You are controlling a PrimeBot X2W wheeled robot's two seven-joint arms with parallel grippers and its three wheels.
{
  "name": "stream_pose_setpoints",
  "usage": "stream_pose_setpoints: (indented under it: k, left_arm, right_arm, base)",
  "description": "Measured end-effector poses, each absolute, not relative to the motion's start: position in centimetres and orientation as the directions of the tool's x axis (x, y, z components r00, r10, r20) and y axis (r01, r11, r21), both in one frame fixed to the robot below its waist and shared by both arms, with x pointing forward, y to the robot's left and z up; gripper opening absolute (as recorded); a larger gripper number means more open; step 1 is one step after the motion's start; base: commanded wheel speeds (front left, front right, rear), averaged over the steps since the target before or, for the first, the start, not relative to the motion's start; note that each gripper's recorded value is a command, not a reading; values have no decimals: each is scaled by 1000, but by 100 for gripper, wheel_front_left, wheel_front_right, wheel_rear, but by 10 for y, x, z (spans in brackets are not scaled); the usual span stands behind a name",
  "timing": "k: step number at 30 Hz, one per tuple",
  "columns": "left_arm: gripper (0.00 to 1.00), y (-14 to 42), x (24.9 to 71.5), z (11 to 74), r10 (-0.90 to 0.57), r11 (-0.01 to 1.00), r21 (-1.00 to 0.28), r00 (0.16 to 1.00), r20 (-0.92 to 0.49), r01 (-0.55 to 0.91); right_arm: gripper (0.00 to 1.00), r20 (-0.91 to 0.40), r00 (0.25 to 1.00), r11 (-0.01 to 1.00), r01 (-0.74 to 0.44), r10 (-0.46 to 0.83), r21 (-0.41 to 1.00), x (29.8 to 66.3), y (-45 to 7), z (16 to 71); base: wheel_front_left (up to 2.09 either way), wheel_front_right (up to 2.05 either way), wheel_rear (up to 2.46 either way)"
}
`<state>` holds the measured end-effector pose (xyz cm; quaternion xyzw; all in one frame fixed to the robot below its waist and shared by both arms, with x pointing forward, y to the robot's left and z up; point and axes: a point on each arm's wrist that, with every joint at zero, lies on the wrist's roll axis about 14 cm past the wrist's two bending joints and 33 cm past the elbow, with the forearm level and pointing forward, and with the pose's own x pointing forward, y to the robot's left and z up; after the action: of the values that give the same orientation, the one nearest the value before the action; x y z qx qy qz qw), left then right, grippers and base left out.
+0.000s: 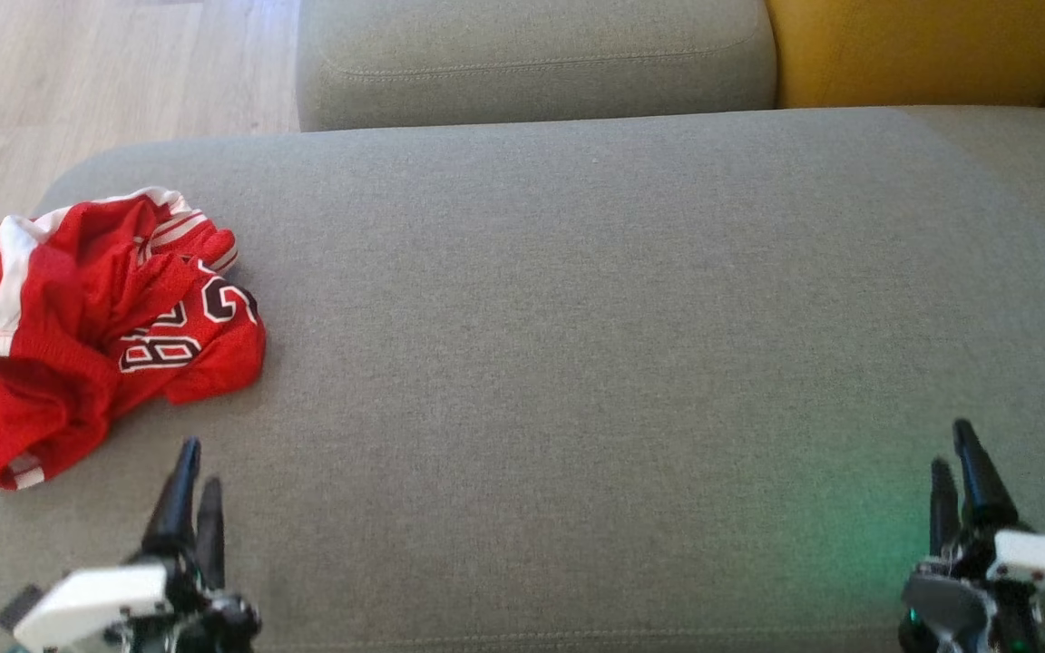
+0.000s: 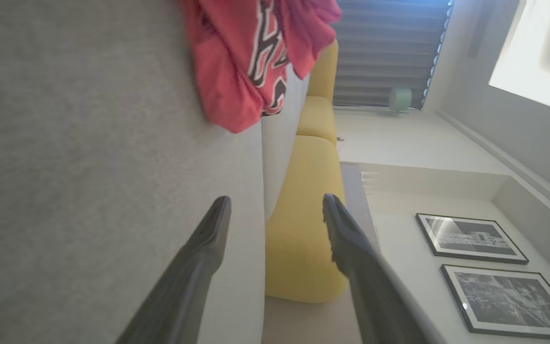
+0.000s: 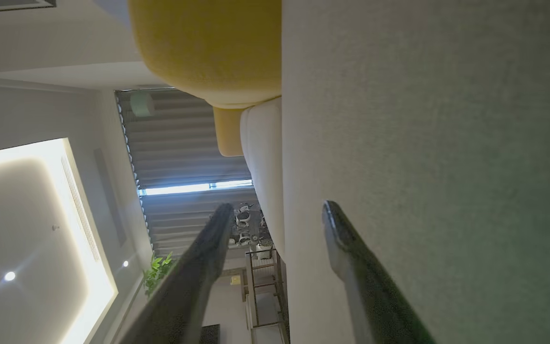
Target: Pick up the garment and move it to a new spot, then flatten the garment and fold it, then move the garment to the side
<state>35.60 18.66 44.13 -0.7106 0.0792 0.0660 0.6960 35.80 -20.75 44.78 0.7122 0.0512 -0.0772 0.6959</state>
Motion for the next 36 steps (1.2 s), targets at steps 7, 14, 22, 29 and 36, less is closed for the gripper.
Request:
stream_pose_setpoints:
  k: [7,14,22,29,36]
  left_arm:
    - [100,185,351,435,-16,-18,-974,975,-223,-224]
    - [100,182,354,442,-16,30,-978,979,-205,-205]
    - [100,183,358,453,-10,141,-976,985,-172,-169]
    - [100,179,366,469,-20,252,-961,992,-124,-115]
    - [100,180,368,478,-21,369,-926,995,-97,-82]
  right_arm:
    - [100,-202,979,-12,201,-33,979,353,-204,441]
    - [100,-178,984,42,179,-34,983,358,-201,450]
    - [100,-150,988,194,152,-26,969,362,-198,460]
    - [100,-121,993,321,118,-13,940,365,-193,470]
    - [100,-87,996,424,80,-4,902,370,-190,481]
  base:
    - [0,0,0]
    - [0,0,0]
    - [0,0,0]
    - [0,0,0]
    - [0,0,0]
